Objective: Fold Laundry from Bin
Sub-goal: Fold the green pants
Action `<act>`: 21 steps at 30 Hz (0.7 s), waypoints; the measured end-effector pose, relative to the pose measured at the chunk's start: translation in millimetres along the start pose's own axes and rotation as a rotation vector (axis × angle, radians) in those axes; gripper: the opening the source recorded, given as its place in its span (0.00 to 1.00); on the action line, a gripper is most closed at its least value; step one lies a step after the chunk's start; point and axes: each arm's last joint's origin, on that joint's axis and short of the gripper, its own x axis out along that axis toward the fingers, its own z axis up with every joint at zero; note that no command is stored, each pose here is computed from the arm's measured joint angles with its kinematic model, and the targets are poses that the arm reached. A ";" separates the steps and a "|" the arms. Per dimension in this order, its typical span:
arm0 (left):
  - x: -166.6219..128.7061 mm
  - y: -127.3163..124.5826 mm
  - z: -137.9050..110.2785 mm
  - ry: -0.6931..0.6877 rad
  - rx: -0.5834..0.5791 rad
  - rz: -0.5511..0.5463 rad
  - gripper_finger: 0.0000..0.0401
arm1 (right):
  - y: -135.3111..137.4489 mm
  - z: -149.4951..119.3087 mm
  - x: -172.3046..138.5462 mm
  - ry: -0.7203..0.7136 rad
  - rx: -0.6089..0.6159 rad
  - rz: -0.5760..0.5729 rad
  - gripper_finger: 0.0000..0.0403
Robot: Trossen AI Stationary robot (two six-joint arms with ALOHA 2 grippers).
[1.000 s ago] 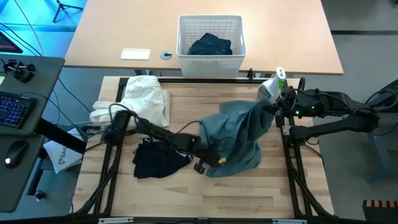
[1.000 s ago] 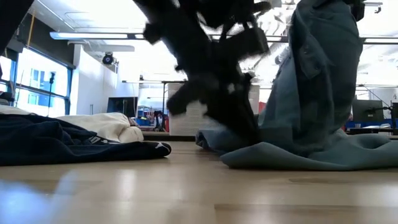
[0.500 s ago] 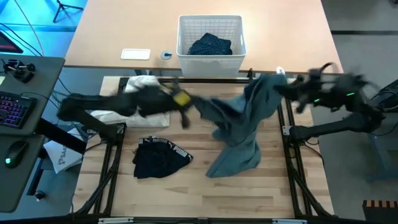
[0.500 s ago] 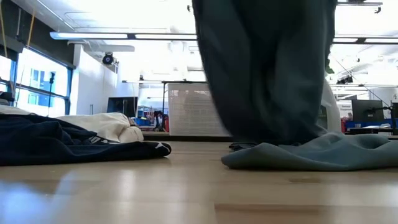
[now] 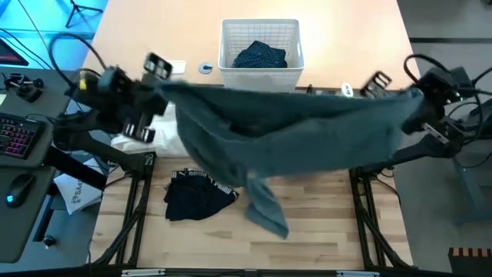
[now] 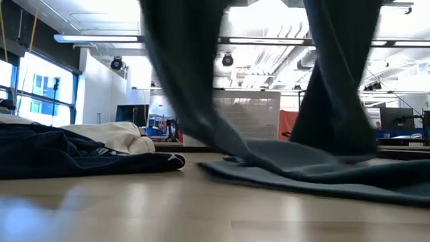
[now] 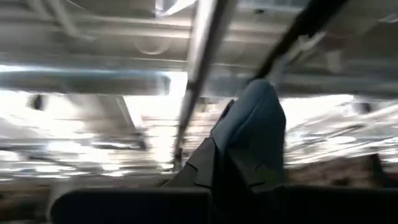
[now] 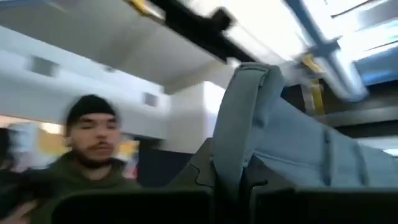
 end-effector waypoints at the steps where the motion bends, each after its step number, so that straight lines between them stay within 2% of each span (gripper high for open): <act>1: 0.6 2.4 3.4 0.024 0.032 0.048 0.00 | -6.2 1.5 3.9 0.017 -0.018 -0.045 0.01; 3: -0.3 12.8 4.9 0.135 0.112 0.202 0.00 | -20.1 2.6 7.1 0.090 -0.048 -0.196 0.01; 5: -4.8 25.5 2.0 0.282 0.199 0.383 0.00 | -32.7 2.7 4.8 0.183 -0.076 -0.417 0.01; 7: -12.0 39.5 -5.2 0.422 0.284 0.559 0.00 | -44.6 1.4 -3.1 0.274 -0.125 -0.731 0.01; 11: -30.8 76.8 -16.6 0.611 0.399 0.858 0.00 | -63.3 -3.2 -32.1 0.387 -0.271 -1.475 0.01; 12: -34.6 87.2 -19.7 0.629 0.400 0.907 0.00 | -67.4 -6.0 -38.4 0.394 -0.294 -1.601 0.01; 13: -37.8 96.7 -25.1 0.649 0.400 0.931 0.00 | -71.8 -10.1 -42.9 0.410 -0.305 -1.670 0.01; 15: -41.1 111.0 -34.0 0.685 0.386 0.904 0.00 | -78.7 -18.9 -46.9 0.453 -0.275 -1.674 0.01; 17: -40.7 117.3 -37.0 0.689 0.342 0.812 0.00 | -82.1 -25.0 -44.9 0.480 -0.197 -1.581 0.01; 19: -39.5 117.8 -34.0 0.677 0.300 0.649 0.00 | -80.3 -29.2 -39.2 0.508 -0.113 -1.436 0.01; 21: -39.5 112.6 -29.0 0.677 0.272 0.421 0.00 | -74.4 -32.5 -30.6 0.531 -0.012 -1.253 0.01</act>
